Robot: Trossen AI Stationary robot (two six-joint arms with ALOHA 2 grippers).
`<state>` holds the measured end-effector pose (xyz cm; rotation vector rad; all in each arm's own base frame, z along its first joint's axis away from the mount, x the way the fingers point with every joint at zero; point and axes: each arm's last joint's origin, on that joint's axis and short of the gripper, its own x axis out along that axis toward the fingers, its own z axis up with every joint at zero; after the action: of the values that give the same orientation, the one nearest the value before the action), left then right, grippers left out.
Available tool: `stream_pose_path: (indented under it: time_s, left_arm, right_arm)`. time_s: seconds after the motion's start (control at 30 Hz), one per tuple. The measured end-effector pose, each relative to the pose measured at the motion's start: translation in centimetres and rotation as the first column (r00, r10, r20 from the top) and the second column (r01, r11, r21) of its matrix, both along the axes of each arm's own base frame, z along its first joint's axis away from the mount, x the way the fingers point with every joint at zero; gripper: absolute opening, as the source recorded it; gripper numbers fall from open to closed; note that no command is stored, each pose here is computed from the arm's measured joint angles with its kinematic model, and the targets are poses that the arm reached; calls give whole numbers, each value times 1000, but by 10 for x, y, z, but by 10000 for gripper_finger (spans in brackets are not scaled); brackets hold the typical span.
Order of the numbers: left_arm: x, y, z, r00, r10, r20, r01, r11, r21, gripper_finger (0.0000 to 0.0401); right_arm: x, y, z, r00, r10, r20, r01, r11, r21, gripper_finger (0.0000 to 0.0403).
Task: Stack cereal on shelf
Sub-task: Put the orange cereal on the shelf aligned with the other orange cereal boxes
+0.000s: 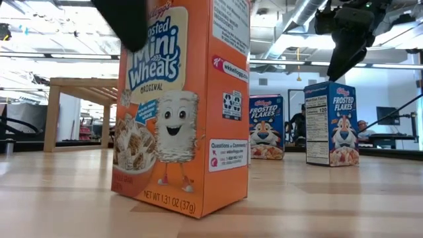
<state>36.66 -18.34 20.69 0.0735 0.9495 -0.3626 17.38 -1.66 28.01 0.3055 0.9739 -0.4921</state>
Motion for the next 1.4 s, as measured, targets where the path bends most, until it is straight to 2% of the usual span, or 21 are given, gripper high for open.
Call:
stream_pose_path:
  time_s: [0.17,0.53,0.63,0.8,0.9,1.0,1.2,1.3,1.4]
  left_arm:
    - [2,0,0,1000,-6,6,6,1000,-12,311]
    - [4,5,1,1000,17,17,-17,1000,-7,173]
    - [5,8,2,999,46,-8,-47,997,-54,160]
    - [2,17,11,994,95,-58,-101,989,-113,165]
    - [-4,28,25,990,130,-60,-136,986,-97,171]
    - [-14,44,53,983,183,-5,-183,980,-78,172]
    - [-54,87,112,951,293,96,-296,955,18,172]
    - [-81,113,139,908,389,153,-403,913,68,169]
    - [-106,140,159,840,496,221,-529,839,129,168]
  right_arm:
    - [0,1,0,1000,4,1,-4,1000,0,240]
    - [0,2,0,1000,8,2,-8,1000,1,240]
    - [0,2,0,1000,8,1,-8,1000,1,240]
    - [0,2,0,1000,9,1,-9,1000,1,240]
    - [0,2,0,1000,11,1,-11,1000,0,240]
    - [0,2,0,1000,11,1,-11,1000,1,240]
    - [0,2,0,1000,11,1,-11,1000,1,240]
    - [0,2,0,1000,11,1,-11,1000,1,240]
    - [0,2,0,1000,11,1,-11,1000,1,240]
